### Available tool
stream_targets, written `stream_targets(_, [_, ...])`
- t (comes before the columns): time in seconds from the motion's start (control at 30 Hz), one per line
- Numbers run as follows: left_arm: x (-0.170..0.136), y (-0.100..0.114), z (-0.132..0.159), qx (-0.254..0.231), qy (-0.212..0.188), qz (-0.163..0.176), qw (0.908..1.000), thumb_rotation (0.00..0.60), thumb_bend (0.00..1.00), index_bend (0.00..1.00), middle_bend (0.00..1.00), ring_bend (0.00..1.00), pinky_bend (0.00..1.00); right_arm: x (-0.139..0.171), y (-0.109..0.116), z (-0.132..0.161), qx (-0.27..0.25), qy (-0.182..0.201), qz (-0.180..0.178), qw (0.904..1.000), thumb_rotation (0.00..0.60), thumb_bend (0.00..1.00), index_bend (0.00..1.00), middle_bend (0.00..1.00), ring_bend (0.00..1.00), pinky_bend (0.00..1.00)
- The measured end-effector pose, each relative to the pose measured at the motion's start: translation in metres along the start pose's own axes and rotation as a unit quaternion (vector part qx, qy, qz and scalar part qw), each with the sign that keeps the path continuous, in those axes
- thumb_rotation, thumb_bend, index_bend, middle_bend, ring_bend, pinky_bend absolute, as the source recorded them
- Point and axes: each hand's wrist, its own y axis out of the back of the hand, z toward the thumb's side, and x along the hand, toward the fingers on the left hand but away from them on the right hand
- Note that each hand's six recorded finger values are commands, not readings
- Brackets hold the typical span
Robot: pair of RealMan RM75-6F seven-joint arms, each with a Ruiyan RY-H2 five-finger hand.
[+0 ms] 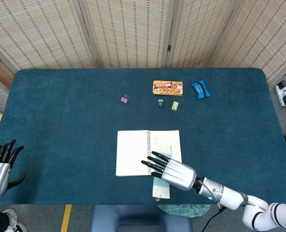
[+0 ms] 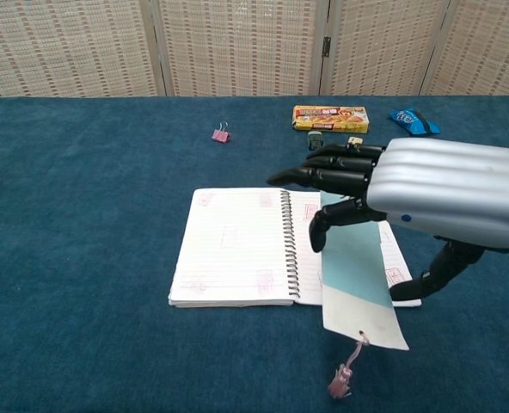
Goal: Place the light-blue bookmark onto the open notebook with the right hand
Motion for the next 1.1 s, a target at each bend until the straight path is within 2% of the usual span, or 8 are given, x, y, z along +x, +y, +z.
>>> stream_targets(0.17, [0.002,-0.002,-0.001,0.002,0.003,-0.004,1.0000,0.600,0.31,0.19,0.03,0.00,0.00,-0.002,-0.017,-0.013,0.020,0.005,0.027,0.9994,0.600,0.17,0.48,0.01,0.00,0.00])
stream_targets(0.57, [0.007,-0.008,-0.003,0.000,0.009,-0.014,0.9999,0.600,0.31,0.18,0.03,0.00,0.00,-0.021,-0.042,-0.037,0.104,0.062,0.016,0.9925,0.600,0.17,0.48,0.03,0.02,0.00])
stream_targets(0.8, [0.009,-0.008,-0.001,-0.002,0.006,-0.013,0.9999,0.600,0.32,0.19,0.03,0.00,0.00,-0.036,-0.054,-0.048,0.110,0.064,0.017,0.9917,0.600,0.17,0.49,0.03,0.02,0.00])
stream_targets(1.1, [0.011,-0.010,-0.002,-0.002,0.011,-0.017,0.9998,0.600,0.32,0.19,0.03,0.00,0.00,-0.048,-0.059,-0.061,0.113,0.046,0.011,0.9924,0.600,0.17,0.49,0.03,0.03,0.00])
